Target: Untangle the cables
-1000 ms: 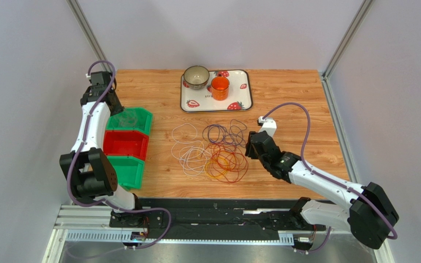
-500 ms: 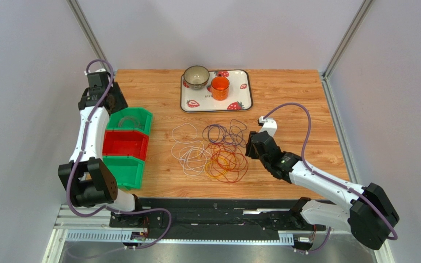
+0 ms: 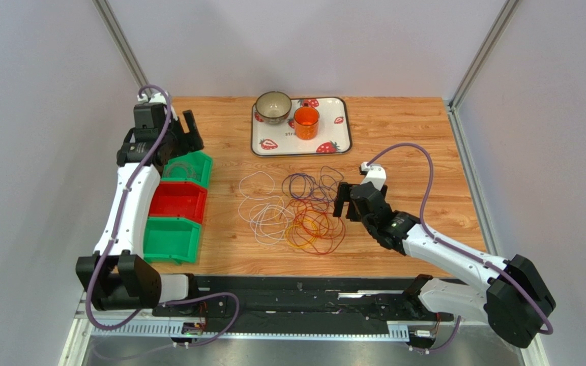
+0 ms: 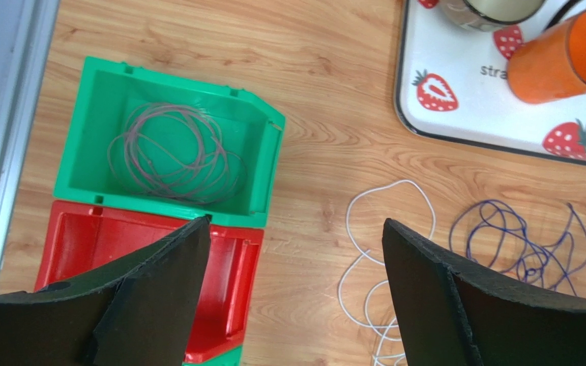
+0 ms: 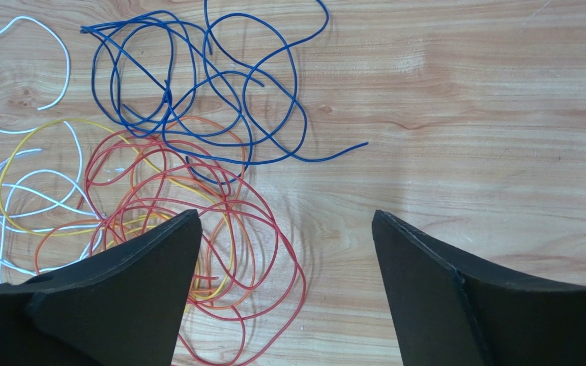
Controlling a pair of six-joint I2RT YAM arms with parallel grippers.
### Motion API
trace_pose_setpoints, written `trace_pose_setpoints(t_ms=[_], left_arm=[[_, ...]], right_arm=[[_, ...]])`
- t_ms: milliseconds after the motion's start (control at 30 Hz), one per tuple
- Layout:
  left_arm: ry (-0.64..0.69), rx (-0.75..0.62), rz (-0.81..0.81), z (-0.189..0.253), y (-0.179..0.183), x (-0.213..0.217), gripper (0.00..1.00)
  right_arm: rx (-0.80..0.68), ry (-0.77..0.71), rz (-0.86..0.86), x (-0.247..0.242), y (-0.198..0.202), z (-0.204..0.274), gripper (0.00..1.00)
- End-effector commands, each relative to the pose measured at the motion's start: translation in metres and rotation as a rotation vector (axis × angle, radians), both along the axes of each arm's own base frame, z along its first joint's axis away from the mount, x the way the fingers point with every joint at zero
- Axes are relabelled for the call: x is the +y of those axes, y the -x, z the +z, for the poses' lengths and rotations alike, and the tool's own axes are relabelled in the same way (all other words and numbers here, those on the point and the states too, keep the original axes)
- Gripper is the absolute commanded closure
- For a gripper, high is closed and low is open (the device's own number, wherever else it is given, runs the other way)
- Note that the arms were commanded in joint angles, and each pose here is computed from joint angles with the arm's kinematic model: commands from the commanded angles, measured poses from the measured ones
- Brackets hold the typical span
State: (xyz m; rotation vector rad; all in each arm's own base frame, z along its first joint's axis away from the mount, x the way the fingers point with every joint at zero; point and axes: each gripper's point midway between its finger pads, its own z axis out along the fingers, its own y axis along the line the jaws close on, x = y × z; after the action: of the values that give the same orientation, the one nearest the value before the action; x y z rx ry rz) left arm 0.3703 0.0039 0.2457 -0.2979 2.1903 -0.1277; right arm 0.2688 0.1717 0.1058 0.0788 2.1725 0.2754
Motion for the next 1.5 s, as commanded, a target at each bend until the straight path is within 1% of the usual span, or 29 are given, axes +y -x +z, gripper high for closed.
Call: trace_pose_setpoints(t_ms=[0,67,100,167,200,433,567,667,867,1000,1067,1200,1233,1400,1467], left_arm=[[0.068,-0.029,-0.094,0.007,0.025,-0.028,0.09],[0.085,-0.007,-0.113,-0.005,0.038,-0.036,0.09],[0.101,0.003,-0.148,-0.008,0.043,-0.049,0.09],[0.115,0.038,-0.167,-0.023,0.055,-0.059,0.09],[0.130,0.052,-0.192,-0.027,0.061,-0.071,0.09],[0.143,0.152,-0.307,-0.061,0.092,-0.121,0.16],[0.118,0.200,-0.349,-0.077,0.101,-0.137,0.19],[0.132,0.236,-0.375,-0.091,0.108,-0.151,0.22],[0.133,0.260,-0.453,-0.107,0.119,-0.182,0.25],[0.123,0.251,-0.495,-0.107,0.115,-0.202,0.27],[0.114,0.268,-0.505,-0.112,0.111,-0.209,0.28],[0.111,0.259,-0.523,-0.107,0.094,-0.224,0.30],[0.102,0.279,-0.527,-0.114,0.091,-0.228,0.31],[0.087,0.287,-0.558,-0.117,0.075,-0.247,0.37],[0.074,0.312,-0.562,-0.127,0.072,-0.252,0.39]], right_arm=[[-0.028,-0.028,-0.017,0.003,-0.008,0.010,0.10],[-0.025,-0.026,-0.017,0.003,-0.008,0.009,0.10],[-0.026,-0.027,-0.016,0.003,-0.008,0.010,0.10],[-0.027,-0.029,-0.019,0.003,-0.008,0.010,0.10],[-0.026,-0.031,-0.017,0.003,-0.008,0.010,0.10],[-0.026,-0.029,-0.016,0.003,-0.008,0.010,0.11],[-0.027,-0.030,-0.016,0.003,-0.008,0.010,0.11],[-0.028,-0.032,-0.017,0.003,-0.008,0.011,0.11],[-0.029,-0.033,-0.017,0.003,-0.007,0.010,0.11],[-0.029,-0.033,-0.017,0.002,-0.007,0.010,0.12],[-0.029,-0.033,-0.018,0.002,-0.007,0.010,0.11],[-0.029,-0.033,-0.018,0.002,-0.007,0.010,0.12],[-0.030,-0.035,-0.017,0.002,-0.007,0.011,0.11],[-0.029,-0.036,-0.017,0.002,-0.007,0.010,0.12],[-0.028,-0.035,-0.018,0.002,-0.007,0.010,0.12]])
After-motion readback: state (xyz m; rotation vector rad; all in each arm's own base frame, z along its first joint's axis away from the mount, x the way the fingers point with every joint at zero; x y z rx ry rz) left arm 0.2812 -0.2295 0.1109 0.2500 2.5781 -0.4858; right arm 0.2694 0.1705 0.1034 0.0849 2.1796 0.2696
